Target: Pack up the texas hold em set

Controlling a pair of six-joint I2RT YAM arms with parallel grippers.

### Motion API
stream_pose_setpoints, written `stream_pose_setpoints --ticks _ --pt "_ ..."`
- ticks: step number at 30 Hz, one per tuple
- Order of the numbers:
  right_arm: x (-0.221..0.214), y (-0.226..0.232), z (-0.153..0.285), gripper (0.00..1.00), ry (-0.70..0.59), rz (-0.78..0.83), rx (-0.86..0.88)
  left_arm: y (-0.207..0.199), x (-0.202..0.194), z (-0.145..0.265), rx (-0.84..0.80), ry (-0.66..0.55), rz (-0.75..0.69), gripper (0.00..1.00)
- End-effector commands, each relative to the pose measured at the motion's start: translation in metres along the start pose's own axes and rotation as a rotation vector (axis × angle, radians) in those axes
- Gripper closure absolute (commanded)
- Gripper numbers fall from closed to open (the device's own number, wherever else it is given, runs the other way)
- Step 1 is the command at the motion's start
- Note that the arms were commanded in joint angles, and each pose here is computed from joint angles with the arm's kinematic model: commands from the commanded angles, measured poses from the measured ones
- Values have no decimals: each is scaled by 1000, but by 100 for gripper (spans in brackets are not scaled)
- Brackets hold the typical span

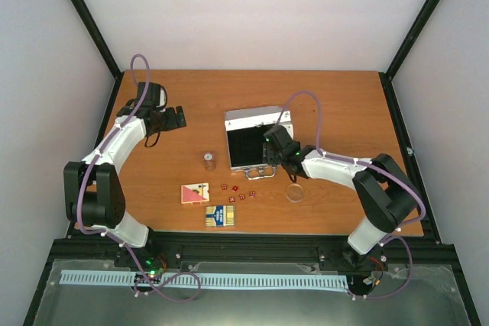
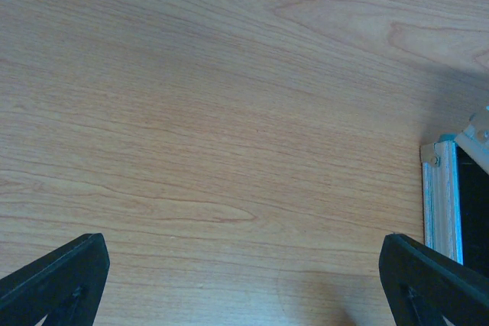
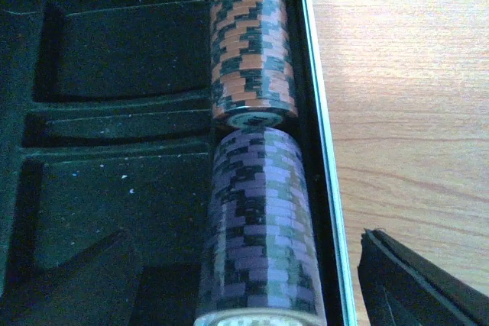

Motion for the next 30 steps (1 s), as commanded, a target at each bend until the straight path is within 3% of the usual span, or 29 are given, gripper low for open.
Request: stream_pose_setpoints --ticks 1,7,23,30 --pt "25 3 27 20 -17 45 -9 -7 16 12 -22 -55 0 0" --pt "49 13 36 20 -40 98 -7 -9 22 16 -29 -74 7 0" --pt "127 44 7 20 -156 121 -19 -19 11 37 -106 -68 2 0" --pt "156 46 0 20 -177 122 -10 -39 3 50 -256 -84 -50 0"
Point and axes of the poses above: each gripper's point midway between its finger pads, its own z axis back along the fingers, its own y axis along the line the jaws close on, x = y × z, the point moved 2 cm from there along z, back along the fingers, and after that the axes turned 5 degrees about -z, right-handed, at the moved point
